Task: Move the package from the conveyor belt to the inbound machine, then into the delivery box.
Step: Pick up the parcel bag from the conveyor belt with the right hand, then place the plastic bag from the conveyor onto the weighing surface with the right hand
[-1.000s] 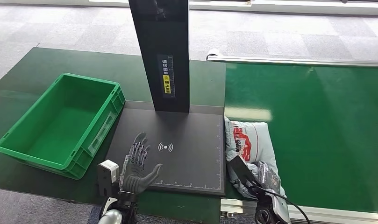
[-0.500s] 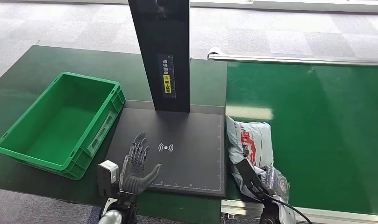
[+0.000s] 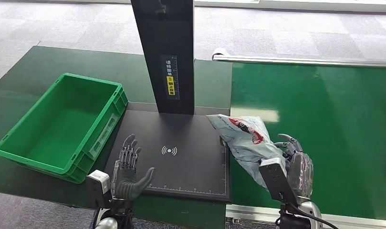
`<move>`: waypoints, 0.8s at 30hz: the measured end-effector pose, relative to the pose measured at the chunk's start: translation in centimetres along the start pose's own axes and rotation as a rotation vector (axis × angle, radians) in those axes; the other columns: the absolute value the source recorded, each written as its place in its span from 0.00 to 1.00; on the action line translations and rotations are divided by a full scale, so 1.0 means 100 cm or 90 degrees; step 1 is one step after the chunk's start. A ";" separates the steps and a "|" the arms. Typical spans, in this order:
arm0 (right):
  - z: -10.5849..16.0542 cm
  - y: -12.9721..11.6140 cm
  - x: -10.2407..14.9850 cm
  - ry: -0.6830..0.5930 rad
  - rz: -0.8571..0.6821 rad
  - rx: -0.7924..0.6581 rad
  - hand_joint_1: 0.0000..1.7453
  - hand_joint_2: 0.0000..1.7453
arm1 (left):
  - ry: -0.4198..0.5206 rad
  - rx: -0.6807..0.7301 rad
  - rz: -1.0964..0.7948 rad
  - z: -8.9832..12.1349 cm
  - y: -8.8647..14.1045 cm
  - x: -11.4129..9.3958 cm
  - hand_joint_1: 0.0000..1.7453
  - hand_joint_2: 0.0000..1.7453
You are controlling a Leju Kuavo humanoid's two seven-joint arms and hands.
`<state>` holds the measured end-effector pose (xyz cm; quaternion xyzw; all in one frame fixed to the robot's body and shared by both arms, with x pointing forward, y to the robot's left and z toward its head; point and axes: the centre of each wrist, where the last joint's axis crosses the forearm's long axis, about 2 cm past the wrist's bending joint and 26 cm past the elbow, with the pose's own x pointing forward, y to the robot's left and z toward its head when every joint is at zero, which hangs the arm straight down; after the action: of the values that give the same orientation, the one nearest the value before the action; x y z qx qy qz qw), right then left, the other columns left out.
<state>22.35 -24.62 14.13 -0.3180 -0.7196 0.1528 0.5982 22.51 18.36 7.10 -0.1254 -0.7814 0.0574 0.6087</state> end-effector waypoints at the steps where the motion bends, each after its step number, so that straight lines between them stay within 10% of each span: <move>1: -0.001 0.000 0.003 -0.008 -0.004 0.000 1.00 1.00 | -0.001 0.001 -0.001 0.000 0.001 0.000 0.00 1.00; 7: -0.003 0.001 0.010 -0.039 -0.044 0.041 1.00 1.00 | -0.007 0.005 -0.006 -0.001 0.003 0.002 0.00 1.00; 17: -0.046 0.062 0.038 -0.151 -0.210 0.411 1.00 1.00 | -0.049 0.046 -0.049 -0.025 0.030 0.013 0.00 1.00; 21: -0.052 0.095 0.052 -0.153 -0.218 0.509 0.04 1.00 | -0.052 0.076 -0.062 -0.030 0.043 0.017 0.00 1.00; 24: -0.052 0.116 0.056 -0.135 -0.209 0.569 0.00 1.00 | -0.046 0.089 -0.067 -0.030 0.048 0.018 0.00 1.00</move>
<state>30.04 -13.15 12.73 0.1048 -0.6813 0.3822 0.6155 25.59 23.28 8.37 -0.0391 -0.8026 0.0844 0.5892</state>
